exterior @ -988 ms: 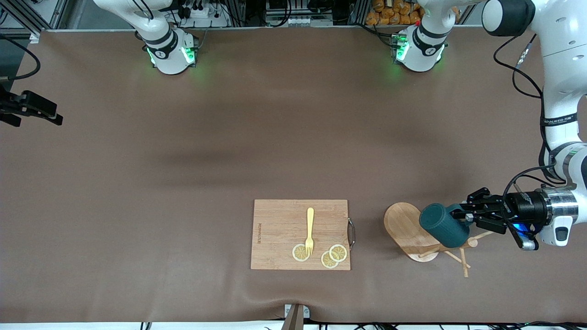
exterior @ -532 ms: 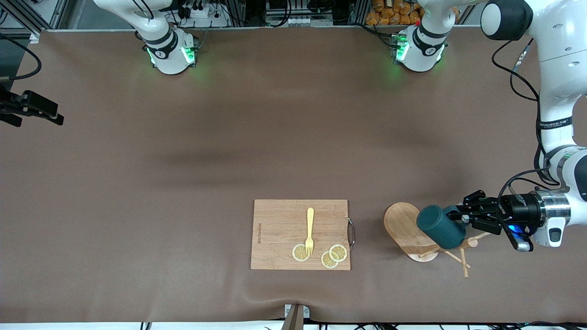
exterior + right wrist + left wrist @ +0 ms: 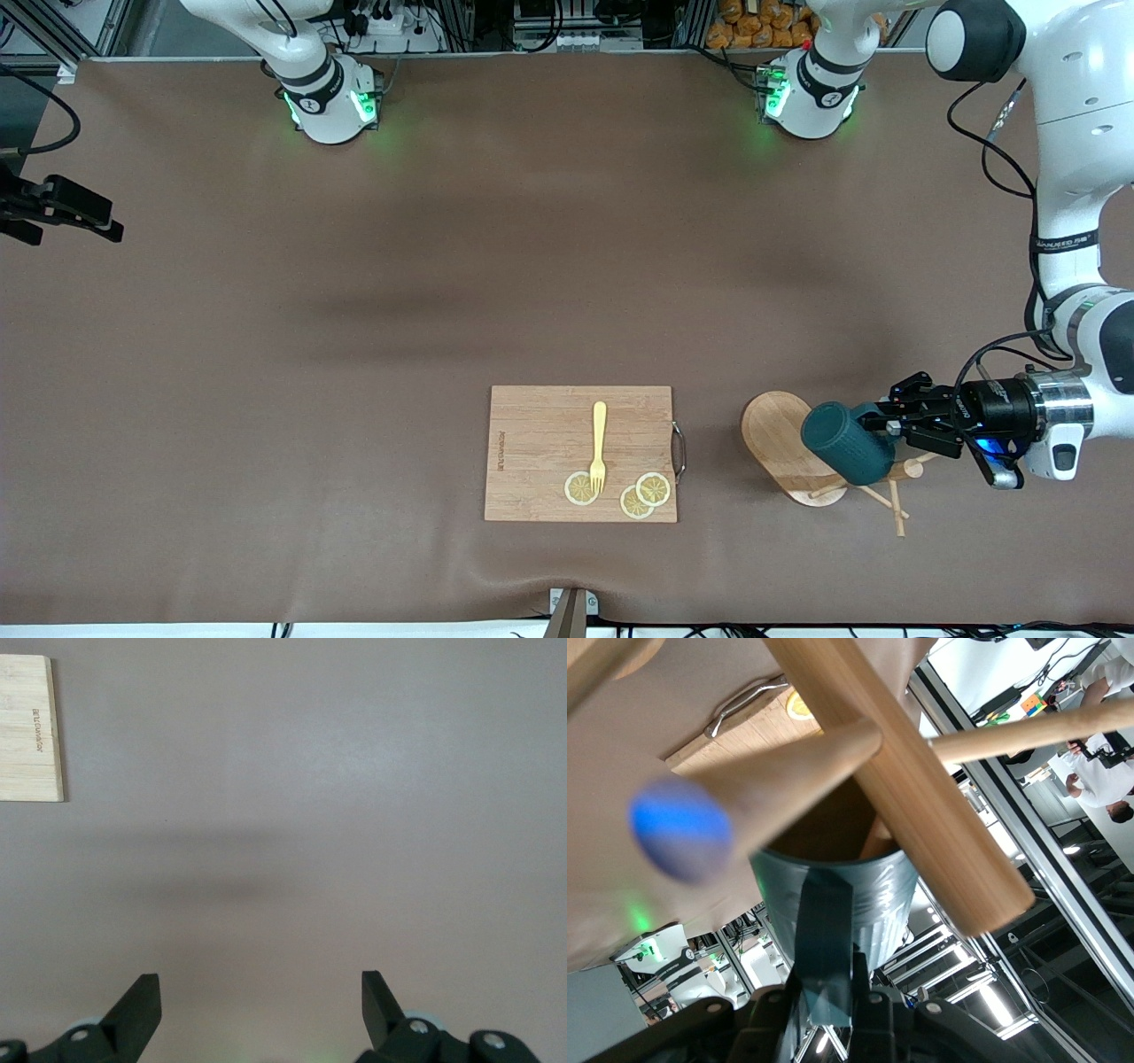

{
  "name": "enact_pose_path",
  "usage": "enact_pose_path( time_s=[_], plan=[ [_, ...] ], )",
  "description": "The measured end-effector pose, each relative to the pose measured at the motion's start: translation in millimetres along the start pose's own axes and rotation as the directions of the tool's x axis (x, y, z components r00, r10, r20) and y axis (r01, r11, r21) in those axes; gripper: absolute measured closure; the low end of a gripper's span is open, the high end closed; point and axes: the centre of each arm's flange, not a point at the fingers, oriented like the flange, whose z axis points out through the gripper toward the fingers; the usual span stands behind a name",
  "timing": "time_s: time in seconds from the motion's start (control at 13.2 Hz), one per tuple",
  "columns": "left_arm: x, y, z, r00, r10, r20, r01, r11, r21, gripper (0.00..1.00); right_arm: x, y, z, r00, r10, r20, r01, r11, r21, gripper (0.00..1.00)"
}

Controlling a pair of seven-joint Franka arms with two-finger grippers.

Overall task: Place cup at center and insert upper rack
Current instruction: 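Push the mug onto the stand peg with the left gripper, then open the left gripper and pull it back from the mug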

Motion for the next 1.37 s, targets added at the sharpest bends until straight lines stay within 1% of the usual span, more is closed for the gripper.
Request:
enact_pose_path(
  time_s=[0.15,0.3,0.46,0.53,0.68,0.76,0.91,1.06,1.22,1.29,1.37],
  plan=[
    [1.0,-0.6,0.3,1.0,-0.001,0.0,0.001,1.0,0.0,0.79,0.0,0.0,0.0,1.0,0.0,0.0,0.0,1.0,0.0,0.0],
    [0.4,0.2,0.1,1.0,0.001,0.0,-0.001,1.0,0.0,0.77,0.0,0.0,0.0,1.0,0.0,0.0,0.0,1.0,0.0,0.0],
    [-0.9,2.2,-0.7,1.0,0.006,-0.001,-0.006,1.0,-0.001,0.58,0.0,0.0,0.0,1.0,0.0,0.0,0.0,1.0,0.0,0.0],
    [-1.6,3.1,-1.0,1.0,0.008,-0.002,-0.008,1.0,-0.002,0.46,0.0,-0.1,0.0,1.0,0.0,0.0,0.0,1.0,0.0,0.0],
    [-3.6,5.6,-1.6,1.0,0.007,-0.003,-0.007,1.0,-0.002,0.27,0.0,-0.1,0.0,1.0,0.0,0.0,0.0,1.0,0.0,0.0],
    [-4.7,6.9,-1.9,1.0,-0.003,-0.003,0.003,1.0,-0.003,0.16,0.1,-0.1,0.0,1.0,0.0,0.0,0.0,1.0,0.0,0.0],
    [-8.8,11.4,-3.8,1.0,-0.016,-0.005,0.016,1.0,-0.006,0.0,0.1,-0.1,-0.1,1.0,0.0,-0.001,0.0,1.0,0.0,0.0],
    [-20.0,20.5,-11.7,1.0,-0.019,-0.015,0.019,1.0,-0.013,0.0,0.1,-0.1,-0.1,1.0,0.0,-0.001,0.0,1.0,0.0,0.0],
    [-40.5,32.6,-24.5,0.999,0.001,-0.032,-0.002,1.0,-0.021,0.0,0.1,-0.1,-0.1,1.0,0.0,-0.001,0.0,1.0,0.0,0.0],
    [-51.4,37.4,-30.4,0.999,0.012,-0.05,-0.012,1.0,-0.01,0.0,0.1,-0.1,-0.1,1.0,0.0,-0.001,0.0,1.0,0.0,0.0],
    [-60.9,39.8,-35.0,0.997,0.022,-0.077,-0.02,1.0,0.021,0.0,0.1,-0.2,-0.2,1.0,0.0,-0.001,0.0,1.0,0.0,0.0]
  ],
)
